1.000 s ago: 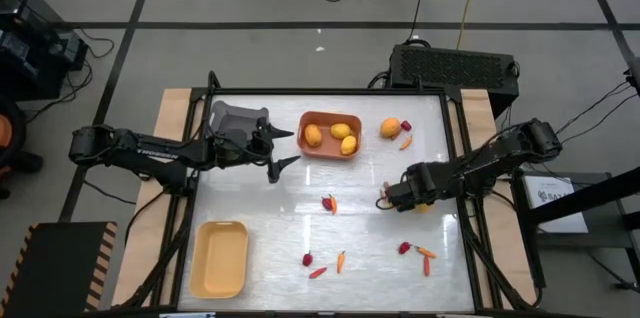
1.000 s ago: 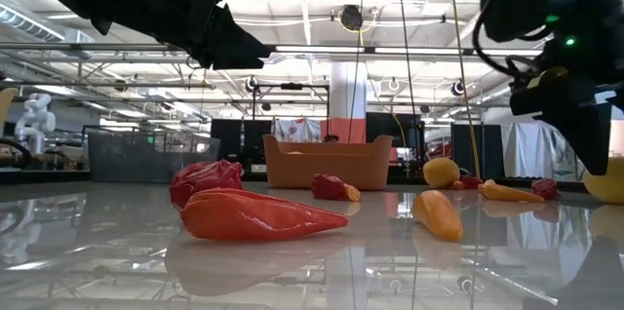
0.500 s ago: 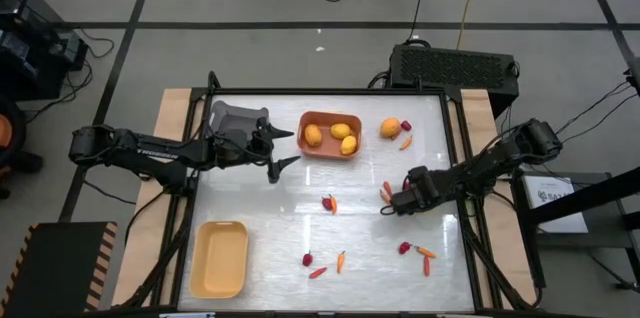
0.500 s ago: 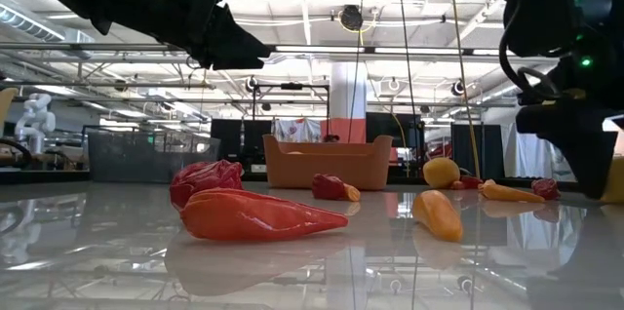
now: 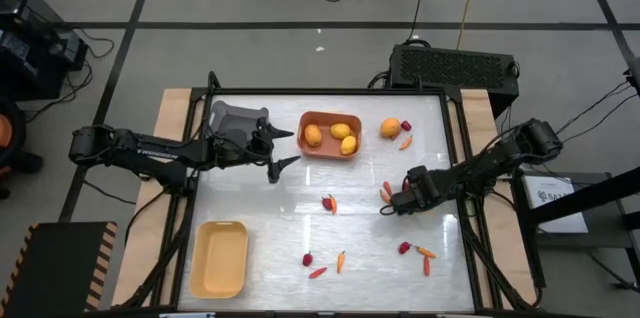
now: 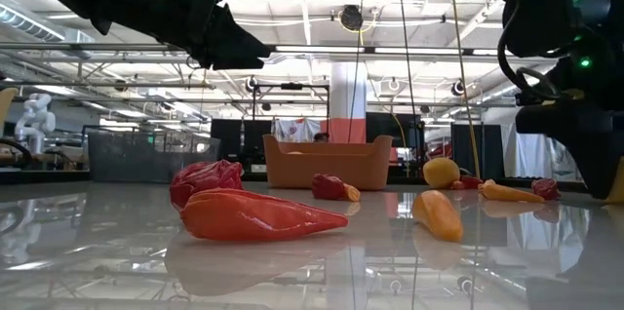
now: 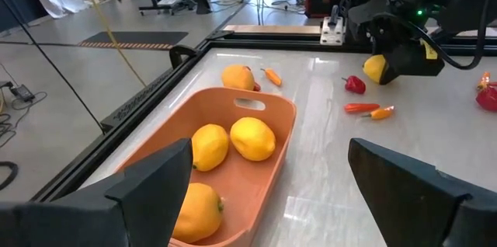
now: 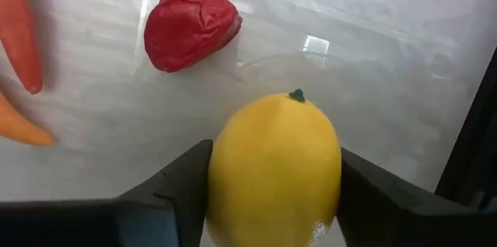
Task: Sort produce into baskets
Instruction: Put the lemon into the orange bin
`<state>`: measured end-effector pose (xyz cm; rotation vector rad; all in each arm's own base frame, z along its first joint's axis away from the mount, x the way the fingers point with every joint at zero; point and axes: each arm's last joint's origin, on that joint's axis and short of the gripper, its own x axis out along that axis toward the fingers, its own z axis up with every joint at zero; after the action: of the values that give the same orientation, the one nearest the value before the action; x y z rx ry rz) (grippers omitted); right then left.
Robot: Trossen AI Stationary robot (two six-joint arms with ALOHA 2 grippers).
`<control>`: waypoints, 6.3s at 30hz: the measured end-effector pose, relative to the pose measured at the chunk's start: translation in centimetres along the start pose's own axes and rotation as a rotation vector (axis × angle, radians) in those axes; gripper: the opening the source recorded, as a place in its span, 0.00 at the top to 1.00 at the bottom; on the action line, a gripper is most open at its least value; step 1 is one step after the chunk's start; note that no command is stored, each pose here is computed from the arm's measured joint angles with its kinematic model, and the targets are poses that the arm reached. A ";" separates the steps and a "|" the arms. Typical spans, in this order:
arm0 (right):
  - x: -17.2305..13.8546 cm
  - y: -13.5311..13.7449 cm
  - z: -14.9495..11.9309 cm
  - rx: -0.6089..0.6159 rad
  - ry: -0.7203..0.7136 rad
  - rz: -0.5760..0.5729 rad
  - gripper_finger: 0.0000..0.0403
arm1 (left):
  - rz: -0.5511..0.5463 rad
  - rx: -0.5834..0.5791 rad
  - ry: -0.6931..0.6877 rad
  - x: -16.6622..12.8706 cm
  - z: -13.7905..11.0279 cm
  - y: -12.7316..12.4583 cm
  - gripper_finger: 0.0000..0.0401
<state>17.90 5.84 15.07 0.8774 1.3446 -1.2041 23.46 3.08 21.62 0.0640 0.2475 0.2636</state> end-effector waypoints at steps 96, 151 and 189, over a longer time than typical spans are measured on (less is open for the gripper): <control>-5.2 2.7 23.1 -1.890 -0.223 -0.168 0.28 | 0.126 -0.036 0.236 -0.2 -2.3 1.1 0.12; -6.0 6.6 23.7 -1.618 -0.049 -0.216 0.41 | 0.119 0.016 0.281 0.6 -3.2 0.9 0.12; -7.2 18.5 23.8 -1.230 -0.656 0.000 0.28 | 0.082 -0.017 0.245 -2.1 -1.5 0.2 0.12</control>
<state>42.34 -12.31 21.06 -0.3759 1.1995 -0.3856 21.04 2.79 20.66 0.0247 0.4870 0.3561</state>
